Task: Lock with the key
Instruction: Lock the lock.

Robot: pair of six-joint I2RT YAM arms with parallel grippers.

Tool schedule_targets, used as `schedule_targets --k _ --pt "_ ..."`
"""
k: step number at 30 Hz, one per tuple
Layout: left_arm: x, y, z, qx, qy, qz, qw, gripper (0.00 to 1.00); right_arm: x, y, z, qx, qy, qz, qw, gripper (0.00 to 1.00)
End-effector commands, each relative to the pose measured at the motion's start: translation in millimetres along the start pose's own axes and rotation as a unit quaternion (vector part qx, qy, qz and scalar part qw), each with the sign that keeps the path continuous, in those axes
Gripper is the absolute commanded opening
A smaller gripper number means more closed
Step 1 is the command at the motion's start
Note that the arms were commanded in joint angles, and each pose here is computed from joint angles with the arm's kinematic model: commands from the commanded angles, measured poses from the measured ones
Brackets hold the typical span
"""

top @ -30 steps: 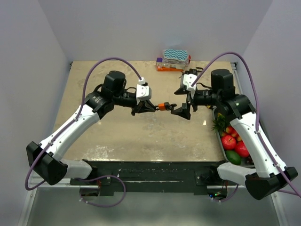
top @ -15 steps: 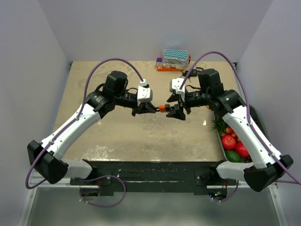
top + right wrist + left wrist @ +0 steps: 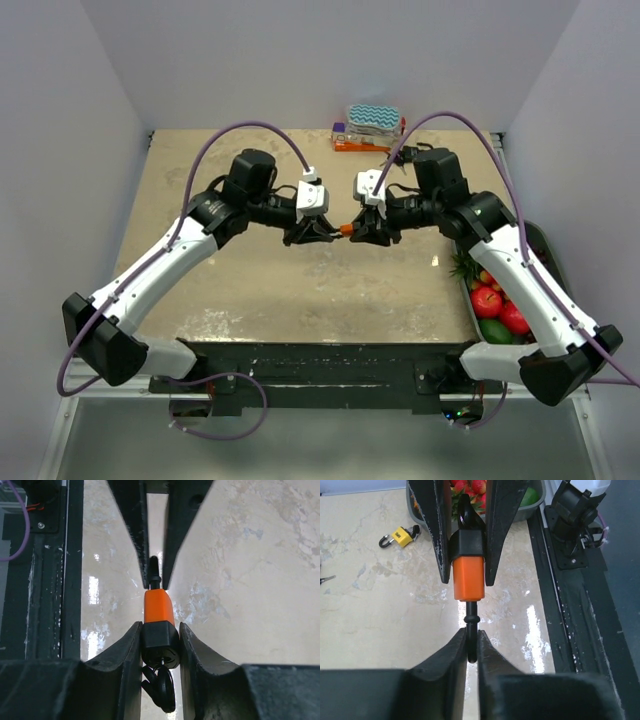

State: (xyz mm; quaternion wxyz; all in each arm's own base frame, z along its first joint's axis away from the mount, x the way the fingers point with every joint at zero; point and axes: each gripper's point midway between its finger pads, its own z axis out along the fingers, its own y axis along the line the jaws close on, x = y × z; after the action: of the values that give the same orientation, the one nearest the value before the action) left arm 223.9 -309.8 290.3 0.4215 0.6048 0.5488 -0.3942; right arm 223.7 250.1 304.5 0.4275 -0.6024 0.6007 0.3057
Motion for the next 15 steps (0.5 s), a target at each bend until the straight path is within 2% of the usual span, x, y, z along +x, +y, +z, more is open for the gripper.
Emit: schedule_targets --k 1,4,5,9,11,12,14,15 --pt "-36 16 -9 -0.037 -0.031 0.044 0.998 0.48 -22 -1 -7 0.018 -0.026 0.011 0.999 0.0" --pt "-37 22 -18 -0.069 -0.037 0.038 0.996 0.95 -30 -3 -11 0.032 -0.044 0.025 0.998 0.0" --pt "-36 26 -25 -0.083 -0.042 0.032 0.995 0.99 -33 -6 -12 0.038 -0.055 0.027 0.997 0.0" --pt "-51 41 -59 -0.174 -0.088 0.013 0.981 0.99 -50 -8 -17 0.044 -0.104 0.085 0.99 0.0" --pt "-38 50 -70 -0.22 -0.079 0.0 0.972 0.99 -65 -12 -21 0.043 -0.143 0.094 0.984 0.0" --pt "-40 45 -75 -0.216 -0.083 0.008 0.973 0.99 -71 -11 -22 0.038 -0.157 0.127 0.979 0.0" --pt "-46 36 -78 -0.192 -0.094 0.005 0.977 0.99 -84 -11 -23 0.028 -0.189 0.132 0.973 0.0" --pt "-45 31 -77 -0.177 -0.092 -0.005 0.98 0.99 -87 -9 -22 0.018 -0.198 0.167 0.966 0.0"
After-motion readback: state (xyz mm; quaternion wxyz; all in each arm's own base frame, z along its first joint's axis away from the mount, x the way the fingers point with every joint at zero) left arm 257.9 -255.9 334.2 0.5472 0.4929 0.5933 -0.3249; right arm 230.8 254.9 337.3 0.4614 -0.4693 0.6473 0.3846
